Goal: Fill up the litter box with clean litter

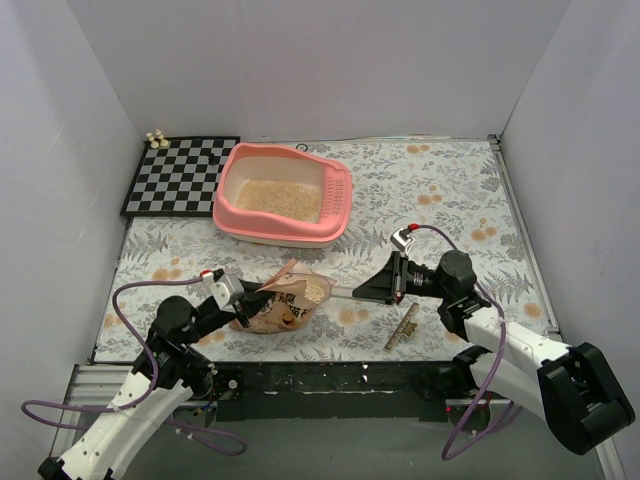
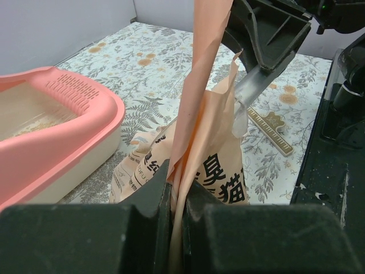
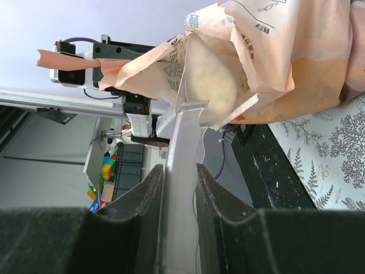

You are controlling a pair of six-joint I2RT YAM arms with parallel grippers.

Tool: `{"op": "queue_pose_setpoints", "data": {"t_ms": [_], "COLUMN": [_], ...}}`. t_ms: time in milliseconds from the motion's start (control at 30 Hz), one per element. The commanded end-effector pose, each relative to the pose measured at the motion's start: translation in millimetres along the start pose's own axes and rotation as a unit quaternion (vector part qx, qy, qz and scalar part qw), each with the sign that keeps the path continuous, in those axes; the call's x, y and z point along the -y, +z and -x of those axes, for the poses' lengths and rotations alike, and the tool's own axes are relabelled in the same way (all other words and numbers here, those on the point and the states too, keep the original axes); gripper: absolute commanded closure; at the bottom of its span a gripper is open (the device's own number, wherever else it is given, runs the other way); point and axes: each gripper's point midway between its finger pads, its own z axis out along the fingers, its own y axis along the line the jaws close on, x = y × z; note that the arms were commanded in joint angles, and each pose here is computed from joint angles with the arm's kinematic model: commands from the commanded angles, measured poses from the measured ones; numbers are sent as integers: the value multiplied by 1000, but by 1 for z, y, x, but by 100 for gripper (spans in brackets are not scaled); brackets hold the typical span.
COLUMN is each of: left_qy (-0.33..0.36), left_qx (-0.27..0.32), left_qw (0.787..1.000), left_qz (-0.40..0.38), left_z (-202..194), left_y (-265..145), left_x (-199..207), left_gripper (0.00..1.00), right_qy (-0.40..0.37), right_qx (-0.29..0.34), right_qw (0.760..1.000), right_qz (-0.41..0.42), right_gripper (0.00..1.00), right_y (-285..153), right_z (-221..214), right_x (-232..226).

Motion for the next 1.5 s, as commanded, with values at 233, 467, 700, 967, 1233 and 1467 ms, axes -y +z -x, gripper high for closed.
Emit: {"op": "queue_pose_setpoints", "data": {"t_ms": [233, 467, 700, 967, 1233, 1467], "left_qy": [53, 65, 66, 71, 70, 72], "left_qx": [97, 124, 139, 169, 176, 179], "left_qw": [990, 982, 973, 957, 955, 955], "left_qz": [87, 129, 174, 225, 229, 227], "left_z": [57, 70, 78, 91, 94, 95], "left_y": [-11, -23, -33, -50, -53, -54], "left_x": [-27, -38, -52, -66, -66, -65], "left_gripper": [100, 100, 100, 100, 100, 100], "right_qy": [8, 25, 29, 36, 45, 35], "right_qx": [50, 72, 75, 88, 135, 159], "right_qw": [998, 997, 997, 995, 989, 986], "right_qz": [26, 19, 16, 15, 31, 45], "right_gripper": [99, 99, 99, 99, 99, 99], "right_y": [-11, -12, -8, -2, 4, 22], "right_z": [3, 8, 16, 31, 57, 94], "right_x": [-16, -19, -26, -35, -48, -62]}}
